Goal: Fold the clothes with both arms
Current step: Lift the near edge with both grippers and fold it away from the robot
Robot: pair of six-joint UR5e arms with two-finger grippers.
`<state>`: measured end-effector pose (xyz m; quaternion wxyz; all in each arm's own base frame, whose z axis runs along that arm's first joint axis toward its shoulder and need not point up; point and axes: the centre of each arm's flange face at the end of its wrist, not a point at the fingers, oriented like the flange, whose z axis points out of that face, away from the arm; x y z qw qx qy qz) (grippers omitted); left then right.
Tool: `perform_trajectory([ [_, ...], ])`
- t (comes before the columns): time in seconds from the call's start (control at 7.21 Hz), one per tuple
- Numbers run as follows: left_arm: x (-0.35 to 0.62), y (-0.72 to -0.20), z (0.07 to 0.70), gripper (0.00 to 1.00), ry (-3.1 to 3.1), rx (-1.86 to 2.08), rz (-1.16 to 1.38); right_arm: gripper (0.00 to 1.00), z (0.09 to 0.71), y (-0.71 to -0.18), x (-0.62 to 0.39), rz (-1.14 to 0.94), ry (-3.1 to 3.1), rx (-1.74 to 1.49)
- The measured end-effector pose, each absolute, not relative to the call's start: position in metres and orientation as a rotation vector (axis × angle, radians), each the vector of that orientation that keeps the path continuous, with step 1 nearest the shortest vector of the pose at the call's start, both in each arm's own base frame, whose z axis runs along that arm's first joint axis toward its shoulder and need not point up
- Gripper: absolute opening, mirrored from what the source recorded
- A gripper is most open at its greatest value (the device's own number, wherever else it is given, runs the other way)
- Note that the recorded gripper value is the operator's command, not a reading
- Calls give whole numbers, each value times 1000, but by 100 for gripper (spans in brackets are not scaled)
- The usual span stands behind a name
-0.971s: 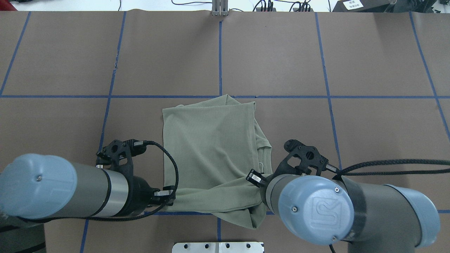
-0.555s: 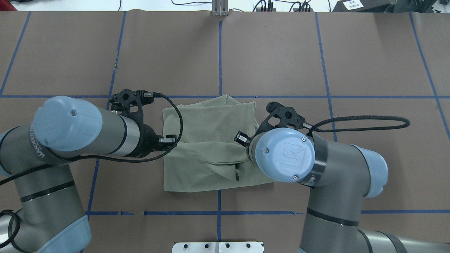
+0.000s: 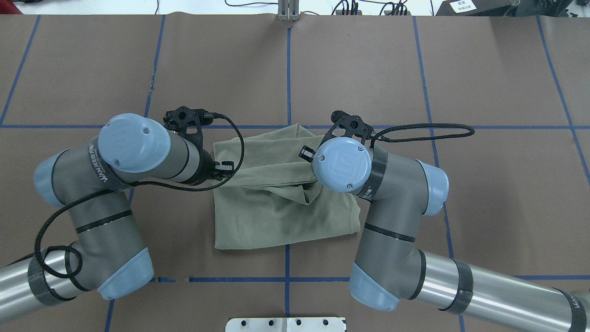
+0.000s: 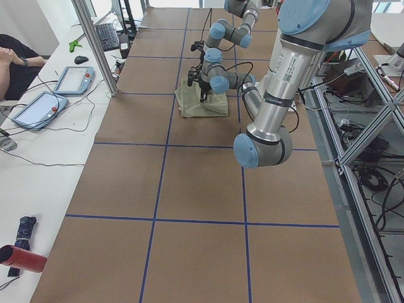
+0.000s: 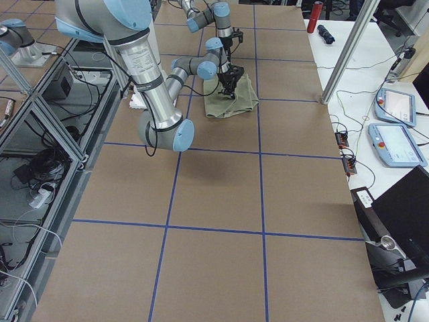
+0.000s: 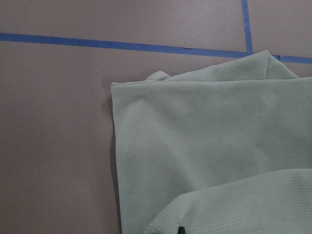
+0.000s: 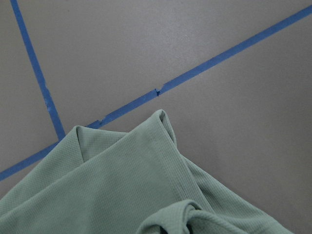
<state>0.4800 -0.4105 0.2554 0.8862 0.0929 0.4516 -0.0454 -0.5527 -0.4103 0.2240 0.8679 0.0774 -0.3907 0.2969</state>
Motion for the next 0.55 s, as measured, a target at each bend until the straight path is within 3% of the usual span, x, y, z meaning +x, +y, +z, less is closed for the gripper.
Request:
perform_trajectory([
  [0.55,504,-428,282,0,926,198,-100,0,232,-440,-574,635,-805,167],
])
